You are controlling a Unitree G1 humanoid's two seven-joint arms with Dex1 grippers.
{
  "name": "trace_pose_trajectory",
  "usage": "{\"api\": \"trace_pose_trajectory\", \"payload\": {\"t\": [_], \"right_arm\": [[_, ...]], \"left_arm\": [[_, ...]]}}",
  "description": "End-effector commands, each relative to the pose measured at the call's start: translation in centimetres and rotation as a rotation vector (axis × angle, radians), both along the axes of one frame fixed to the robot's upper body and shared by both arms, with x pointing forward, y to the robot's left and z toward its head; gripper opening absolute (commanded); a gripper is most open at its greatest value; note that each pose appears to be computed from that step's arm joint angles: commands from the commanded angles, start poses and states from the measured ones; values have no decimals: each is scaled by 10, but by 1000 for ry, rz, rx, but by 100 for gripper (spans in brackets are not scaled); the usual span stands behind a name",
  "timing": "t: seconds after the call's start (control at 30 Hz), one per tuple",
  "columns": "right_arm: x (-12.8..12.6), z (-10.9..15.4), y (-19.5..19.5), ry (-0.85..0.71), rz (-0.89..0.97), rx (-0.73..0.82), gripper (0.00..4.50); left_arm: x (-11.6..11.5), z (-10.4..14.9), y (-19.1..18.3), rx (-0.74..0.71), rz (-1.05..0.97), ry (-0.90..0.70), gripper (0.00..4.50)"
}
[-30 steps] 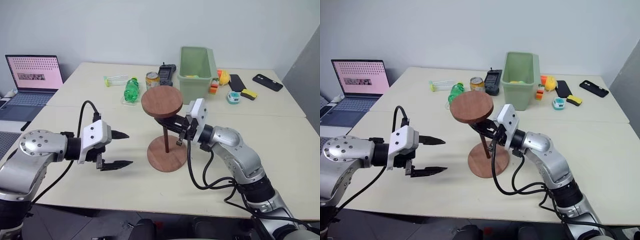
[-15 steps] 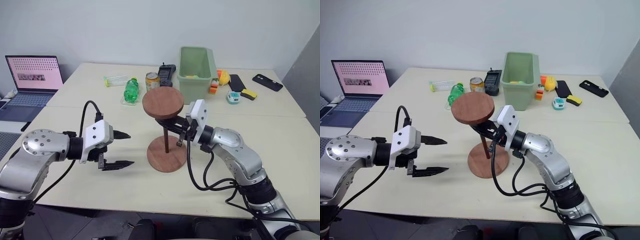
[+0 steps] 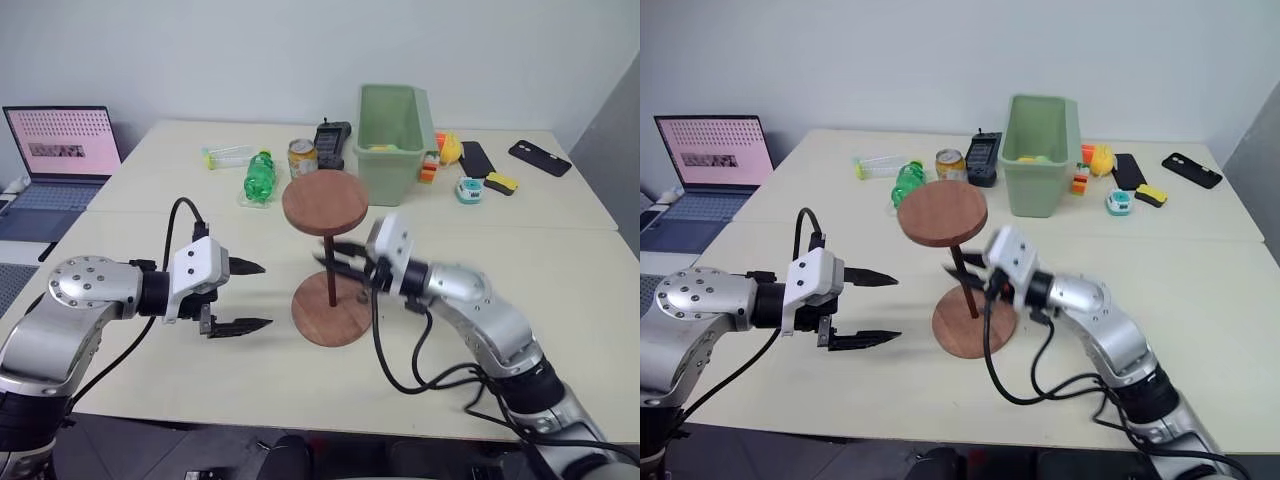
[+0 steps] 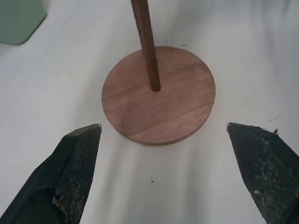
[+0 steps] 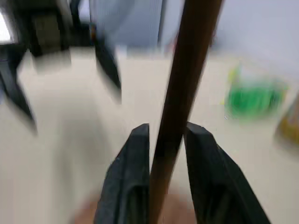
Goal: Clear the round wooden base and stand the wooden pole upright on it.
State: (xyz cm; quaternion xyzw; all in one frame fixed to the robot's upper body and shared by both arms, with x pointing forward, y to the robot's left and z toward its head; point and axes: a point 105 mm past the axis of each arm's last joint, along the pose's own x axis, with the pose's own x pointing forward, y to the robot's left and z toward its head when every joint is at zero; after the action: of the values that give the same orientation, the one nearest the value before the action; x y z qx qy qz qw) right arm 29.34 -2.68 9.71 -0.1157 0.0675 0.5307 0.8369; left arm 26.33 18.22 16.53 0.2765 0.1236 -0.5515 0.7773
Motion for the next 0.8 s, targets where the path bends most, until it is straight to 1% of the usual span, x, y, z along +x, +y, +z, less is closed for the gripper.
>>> {"api": "trace_pose_trajectory", "payload": {"t": [0.03, 0.13, 0.3, 0.53, 0.67, 0.8], "right_arm": [[-1, 26, 9, -86, 46, 40, 210], [-2, 27, 10, -89, 50, 37, 267], [-2, 30, 7, -92, 56, 39, 267], [-9, 39, 0, -122, 106, 16, 267], [-16, 50, -18, -167, 145, -34, 267], [-26, 61, -42, -183, 171, -77, 267]], "left_arm": [[-1, 9, -6, -10, -28, -42, 450], [-1, 10, -7, -13, -30, -46, 450], [-1, 12, -8, -20, -29, -52, 450], [-1, 14, -8, -38, -24, -61, 450], [5, 14, -5, -60, 26, -71, 450], [10, 11, 0, -29, 71, -108, 450]]}}
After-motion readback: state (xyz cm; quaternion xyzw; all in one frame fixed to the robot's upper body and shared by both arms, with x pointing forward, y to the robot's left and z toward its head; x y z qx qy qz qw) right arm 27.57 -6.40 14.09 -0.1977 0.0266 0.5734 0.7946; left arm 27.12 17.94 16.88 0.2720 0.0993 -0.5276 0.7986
